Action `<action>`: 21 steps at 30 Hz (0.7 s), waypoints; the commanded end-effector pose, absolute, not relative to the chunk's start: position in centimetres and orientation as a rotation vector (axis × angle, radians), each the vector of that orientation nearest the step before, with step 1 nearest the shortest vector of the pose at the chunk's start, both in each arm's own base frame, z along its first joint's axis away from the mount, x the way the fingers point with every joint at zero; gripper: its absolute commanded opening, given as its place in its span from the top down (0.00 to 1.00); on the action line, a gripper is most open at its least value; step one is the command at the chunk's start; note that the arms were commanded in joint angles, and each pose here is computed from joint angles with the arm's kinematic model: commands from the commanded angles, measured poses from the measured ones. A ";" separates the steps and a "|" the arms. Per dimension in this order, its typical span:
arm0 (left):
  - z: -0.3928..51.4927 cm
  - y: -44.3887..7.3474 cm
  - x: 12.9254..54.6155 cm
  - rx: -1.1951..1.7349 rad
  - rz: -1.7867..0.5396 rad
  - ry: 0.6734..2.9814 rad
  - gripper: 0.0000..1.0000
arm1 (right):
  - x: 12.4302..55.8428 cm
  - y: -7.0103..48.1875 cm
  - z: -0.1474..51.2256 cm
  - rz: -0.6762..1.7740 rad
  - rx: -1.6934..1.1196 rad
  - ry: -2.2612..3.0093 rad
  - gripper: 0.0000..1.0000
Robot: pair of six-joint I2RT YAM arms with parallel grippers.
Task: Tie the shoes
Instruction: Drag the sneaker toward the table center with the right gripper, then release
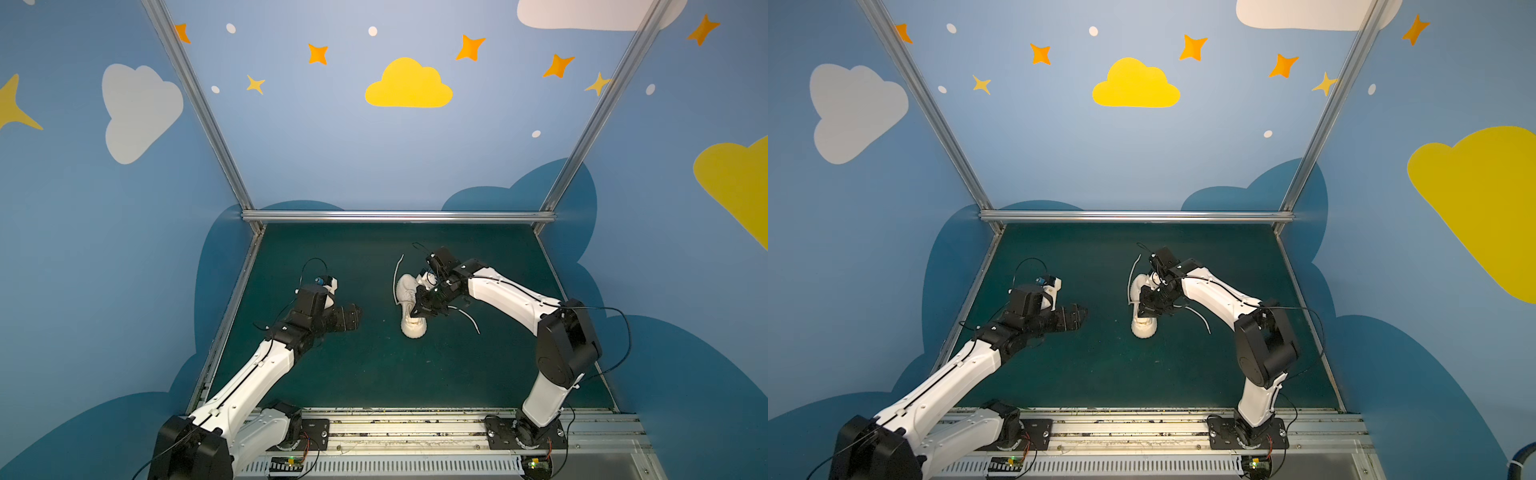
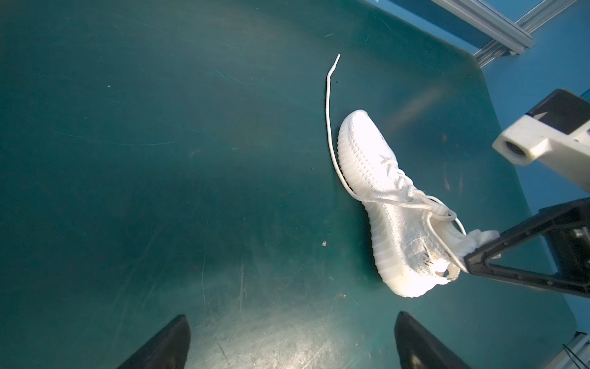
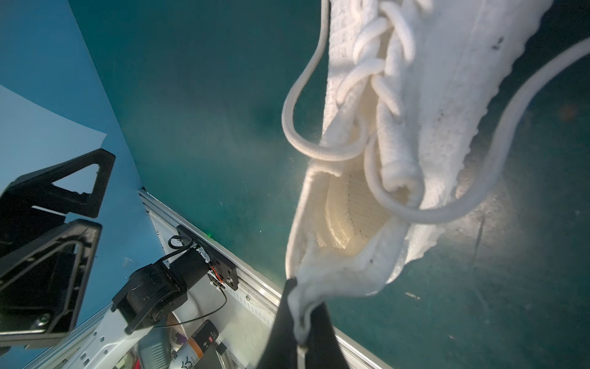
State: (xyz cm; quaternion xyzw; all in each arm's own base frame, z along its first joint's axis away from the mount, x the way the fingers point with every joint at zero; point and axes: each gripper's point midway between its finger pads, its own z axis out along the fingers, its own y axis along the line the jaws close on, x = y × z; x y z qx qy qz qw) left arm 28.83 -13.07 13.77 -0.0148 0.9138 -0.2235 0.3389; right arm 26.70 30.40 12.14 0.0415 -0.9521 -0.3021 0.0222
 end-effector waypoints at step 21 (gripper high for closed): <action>11.6 -17.0 36.9 0.060 -0.423 2.512 0.06 | 28.0 18.3 12.1 -0.642 -0.643 -3.049 0.56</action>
